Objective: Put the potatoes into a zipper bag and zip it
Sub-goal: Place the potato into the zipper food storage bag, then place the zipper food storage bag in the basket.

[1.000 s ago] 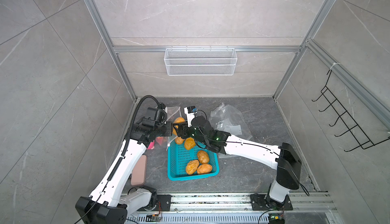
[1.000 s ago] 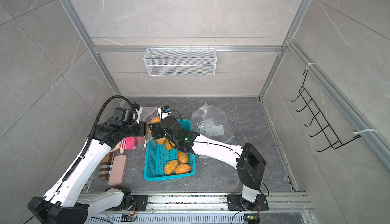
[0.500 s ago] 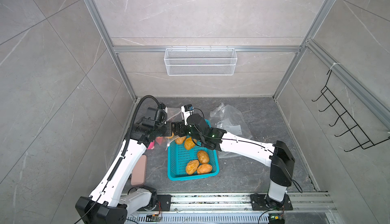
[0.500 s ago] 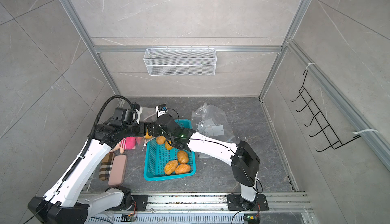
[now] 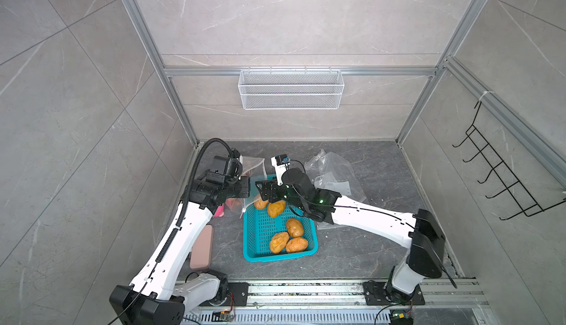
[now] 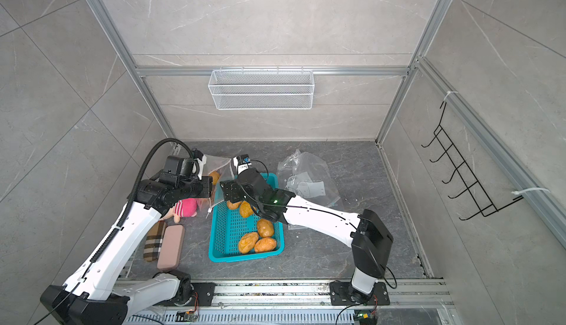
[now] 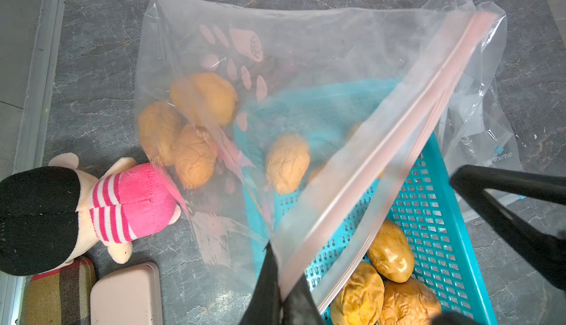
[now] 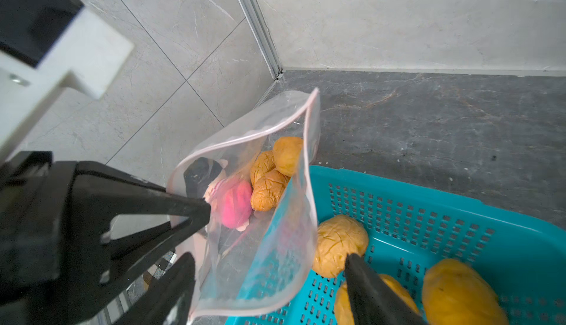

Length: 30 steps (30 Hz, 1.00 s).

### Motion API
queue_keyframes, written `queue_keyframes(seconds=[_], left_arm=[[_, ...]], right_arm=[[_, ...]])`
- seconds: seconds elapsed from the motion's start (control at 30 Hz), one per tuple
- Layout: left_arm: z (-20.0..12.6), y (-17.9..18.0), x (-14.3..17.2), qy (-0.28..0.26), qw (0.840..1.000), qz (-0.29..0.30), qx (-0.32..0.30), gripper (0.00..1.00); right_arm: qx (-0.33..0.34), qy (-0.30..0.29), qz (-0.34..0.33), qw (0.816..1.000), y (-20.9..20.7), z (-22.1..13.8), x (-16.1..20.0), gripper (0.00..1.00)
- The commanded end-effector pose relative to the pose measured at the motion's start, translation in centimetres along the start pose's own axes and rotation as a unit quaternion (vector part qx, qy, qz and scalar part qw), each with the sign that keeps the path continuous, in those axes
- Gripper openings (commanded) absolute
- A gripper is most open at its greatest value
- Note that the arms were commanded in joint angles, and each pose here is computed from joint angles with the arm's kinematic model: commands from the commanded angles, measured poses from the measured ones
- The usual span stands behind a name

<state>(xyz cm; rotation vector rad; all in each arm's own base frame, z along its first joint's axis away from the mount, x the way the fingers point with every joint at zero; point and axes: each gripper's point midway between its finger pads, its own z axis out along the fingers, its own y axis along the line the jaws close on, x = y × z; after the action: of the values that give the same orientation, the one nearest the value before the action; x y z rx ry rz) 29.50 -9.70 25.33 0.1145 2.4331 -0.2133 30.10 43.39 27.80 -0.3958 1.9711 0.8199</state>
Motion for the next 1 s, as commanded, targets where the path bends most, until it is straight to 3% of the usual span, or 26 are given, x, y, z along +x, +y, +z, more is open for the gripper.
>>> queue_keyframes(seconds=[0.0, 0.27, 0.37, 0.5, 0.6, 0.77, 0.97], left_arm=[[-0.7, 1.1, -0.8, -0.024, 0.999, 0.002, -0.027, 0.0], [-1.6, 1.9, -2.5, -0.048, 0.997, -0.012, -0.052, 0.0], [-2.6, 2.9, -4.1, -0.053, 0.994, -0.02, -0.09, 0.0], [-5.5, 4.5, -7.4, -0.083, 0.985, -0.028, -0.152, 0.0], [-8.8, 4.6, -10.2, -0.13, 0.978, -0.029, -0.159, 0.0], [-12.6, 1.2, -13.2, -0.182, 0.981, -0.001, -0.065, 0.0], [-14.2, -4.7, -13.0, -0.183, 0.977, 0.047, 0.101, 0.0]], right_arm=[[-0.013, -0.046, -0.02, 0.999, 0.3, -2.8, -2.8, 0.77], [-0.028, -0.035, -0.024, 0.999, -0.2, -6.2, -2.1, 0.77], [-0.024, -0.036, -0.029, 0.999, -0.7, -7.5, -2.1, 0.77], [-0.016, -0.049, -0.028, 0.998, -1.6, -9.6, -2.1, 0.77], [-0.008, -0.049, -0.033, 0.998, -2.2, -10.6, -1.9, 0.77], [0.007, -0.05, -0.042, 0.998, -3.2, -12.1, -1.7, 0.77], [0.015, -0.054, -0.044, 0.997, -3.8, -13.9, -1.9, 0.77]])
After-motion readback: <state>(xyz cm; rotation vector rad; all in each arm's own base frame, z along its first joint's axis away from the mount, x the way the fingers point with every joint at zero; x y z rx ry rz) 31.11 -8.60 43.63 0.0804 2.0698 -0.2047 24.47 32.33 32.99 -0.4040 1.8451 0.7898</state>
